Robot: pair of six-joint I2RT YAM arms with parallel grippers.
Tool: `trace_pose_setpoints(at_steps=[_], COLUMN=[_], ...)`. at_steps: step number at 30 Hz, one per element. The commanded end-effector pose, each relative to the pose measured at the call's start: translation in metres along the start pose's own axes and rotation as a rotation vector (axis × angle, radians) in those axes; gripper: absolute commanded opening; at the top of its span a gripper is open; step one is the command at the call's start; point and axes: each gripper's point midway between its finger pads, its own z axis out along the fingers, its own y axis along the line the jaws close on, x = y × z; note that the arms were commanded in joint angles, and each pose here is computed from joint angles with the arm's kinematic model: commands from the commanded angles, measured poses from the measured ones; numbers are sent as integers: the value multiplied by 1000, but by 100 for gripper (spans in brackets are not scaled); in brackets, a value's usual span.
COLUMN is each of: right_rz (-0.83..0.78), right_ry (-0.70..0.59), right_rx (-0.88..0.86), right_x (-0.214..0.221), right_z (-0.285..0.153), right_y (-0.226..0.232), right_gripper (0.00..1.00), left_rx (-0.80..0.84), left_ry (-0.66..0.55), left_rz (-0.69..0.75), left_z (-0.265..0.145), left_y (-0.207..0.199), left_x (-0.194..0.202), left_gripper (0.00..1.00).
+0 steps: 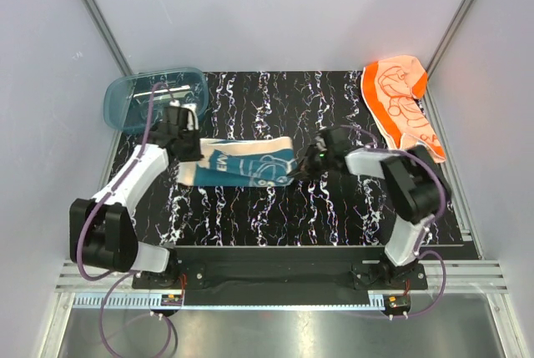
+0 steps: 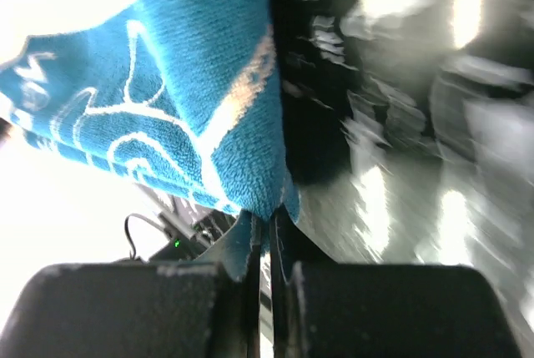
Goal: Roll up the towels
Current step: Fold the towel
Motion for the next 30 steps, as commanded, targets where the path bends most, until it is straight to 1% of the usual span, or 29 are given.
trace_pose_setpoints(at_steps=[1,2,3,4,5,6,7,8,9,11,12,14,16,18,19,20,21,22,23,24,25,26,27,28,29,30], right_rz=[-42,-27,-24,-43,-24,-34,-39,-39,-49,-55,-60,-59,-59,-67,-72,-74,-76,-79,-81,-84,-82,-81,-84,-86,-88,-90], right_ry=[-122,-134,-148,-178,-186,-193,-205,-200,-197,-185,-184,-182,-191,-211,-227,-236,-246,-256,-264,-266,-264,-263,-260,-258,-255,-255], right_rx=[189,265,293,301,354,369,374,395,398,406,411,423,437,456,468,474,479,481,484,481,482,483,481,482,484,483], right_x=[-11,-7,-6,-6,-4,-2,-2,1,2,5,6,7,8,5,5,4,3,2,1,0,1,1,0,1,1,1], right_z=[-60,-72,-81,-94,-103,-108,-114,-117,-119,-120,-122,-123,-128,-134,-138,-141,-144,-147,-148,-149,-149,-149,-149,-149,-149,-149], right_y=[-37,-51,-57,-56,-69,-73,-73,-77,-78,-80,-81,-82,-83,-84,-84,-84,-83,-82,-81,-79,-79,-79,-78,-78,-79,-79], right_gripper=[0,0,0,0,0,0,1,5,19,38,64,83,94,98,99,100,100,100,100,100,100,100,100,100,100,100], left_rx=[45,61,89,100,113,131,156,162,165,174,185,192,196,204,217,223,247,254,264,203,193,184,160,140,93,84], left_ry=[-77,-76,-66,-55,-53,-42,-27,-21,-2,9,15,26,35,42,21,16,16,-17,-33,-75,-113,-129,-205,-249,-235,-272], left_rz=[23,27,37,42,48,60,69,72,83,89,100,117,146,177,184,201,232,259,311,326,333,338,320,306,291,254], left_z=[-6,-5,-5,-2,-1,1,5,7,12,16,20,21,23,25,18,16,13,2,-7,-15,-25,-29,-50,-55,-47,-56], left_y=[-30,-39,-56,-64,-71,-83,-91,-95,-100,-106,-113,-120,-132,-144,-153,-158,-170,-179,-190,-182,-182,-178,-166,-158,-135,-120], left_x=[-26,-25,-20,-17,-15,-10,-5,-4,-1,-2,-6,-10,-18,-19,-31,-34,-35,-48,-48,-58,-66,-64,-76,-80,-69,-72], left_gripper=[1,0,0,0,0,0,0,0,0,0,0,0,0,0,0,0,0,0,0,0,0,0,0,0,0,0])
